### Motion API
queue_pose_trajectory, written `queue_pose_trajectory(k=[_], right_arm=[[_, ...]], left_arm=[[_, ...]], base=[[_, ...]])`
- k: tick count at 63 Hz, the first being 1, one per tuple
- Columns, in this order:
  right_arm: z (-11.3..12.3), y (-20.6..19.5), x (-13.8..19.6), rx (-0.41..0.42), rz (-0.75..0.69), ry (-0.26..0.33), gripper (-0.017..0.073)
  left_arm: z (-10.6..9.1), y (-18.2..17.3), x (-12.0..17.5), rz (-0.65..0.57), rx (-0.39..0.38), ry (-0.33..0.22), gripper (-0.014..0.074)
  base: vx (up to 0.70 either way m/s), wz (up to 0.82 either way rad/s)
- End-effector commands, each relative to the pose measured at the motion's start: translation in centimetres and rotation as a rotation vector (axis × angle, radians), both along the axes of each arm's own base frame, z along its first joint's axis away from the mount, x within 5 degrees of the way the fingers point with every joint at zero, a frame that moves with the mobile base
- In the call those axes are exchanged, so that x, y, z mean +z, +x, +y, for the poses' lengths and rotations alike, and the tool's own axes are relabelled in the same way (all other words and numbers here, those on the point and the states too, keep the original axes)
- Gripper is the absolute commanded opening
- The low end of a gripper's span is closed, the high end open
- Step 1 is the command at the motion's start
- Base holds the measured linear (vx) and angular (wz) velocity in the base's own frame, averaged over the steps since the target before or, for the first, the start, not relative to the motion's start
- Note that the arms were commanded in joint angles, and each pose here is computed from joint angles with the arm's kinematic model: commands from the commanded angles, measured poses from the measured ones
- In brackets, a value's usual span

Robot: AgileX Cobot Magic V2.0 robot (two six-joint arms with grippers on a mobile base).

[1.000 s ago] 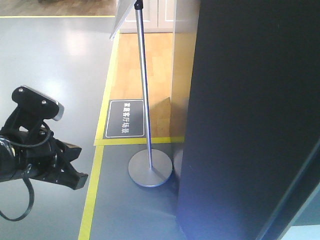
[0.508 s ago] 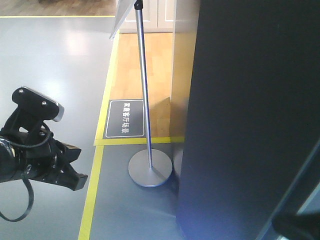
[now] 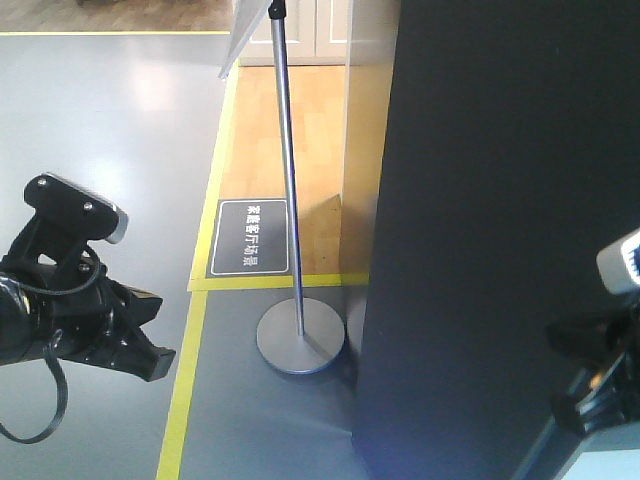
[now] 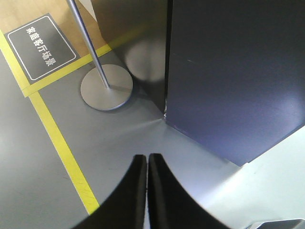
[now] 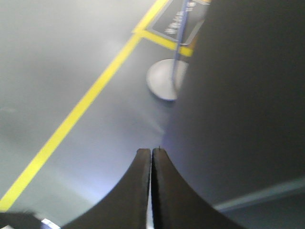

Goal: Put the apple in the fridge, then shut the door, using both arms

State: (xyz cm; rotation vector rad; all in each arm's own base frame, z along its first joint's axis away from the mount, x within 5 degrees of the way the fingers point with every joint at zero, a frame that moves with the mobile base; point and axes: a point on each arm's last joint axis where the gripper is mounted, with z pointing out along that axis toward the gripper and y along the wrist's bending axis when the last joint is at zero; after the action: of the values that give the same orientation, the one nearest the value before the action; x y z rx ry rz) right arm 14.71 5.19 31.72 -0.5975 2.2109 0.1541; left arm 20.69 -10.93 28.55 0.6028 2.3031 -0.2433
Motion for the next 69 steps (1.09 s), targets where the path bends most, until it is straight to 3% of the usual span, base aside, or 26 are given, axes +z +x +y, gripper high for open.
queue_pose_trajectory(k=[1, 35, 47, 69], right_arm=[[-0.3, 1.0, 1.6, -0.06, -0.127, 0.01, -0.0003], [-1.6, 3.4, 5.8, -0.239, -0.316, -0.054, -0.0003], [-2.6, 3.7, 6.2, -0.333, -0.363, -0.114, -0.0003], [-3.0, 4.9, 5.8, -0.418, -0.374, -0.138, -0.0003]], left_arm=[[0.0, 0.2, 1.6, -0.081, 0.015, -0.053, -0.0006], [0.0, 0.2, 1.6, -0.08, 0.015, -0.053, -0.0006], [0.0, 0.2, 1.6, -0.08, 0.015, -0.053, -0.0006], [0.0, 0.2, 1.6, -0.08, 0.015, -0.053, -0.0006]], base=[[0.0, 0.0], [0.0, 0.0], [0.0, 0.0], [0.0, 0.0]])
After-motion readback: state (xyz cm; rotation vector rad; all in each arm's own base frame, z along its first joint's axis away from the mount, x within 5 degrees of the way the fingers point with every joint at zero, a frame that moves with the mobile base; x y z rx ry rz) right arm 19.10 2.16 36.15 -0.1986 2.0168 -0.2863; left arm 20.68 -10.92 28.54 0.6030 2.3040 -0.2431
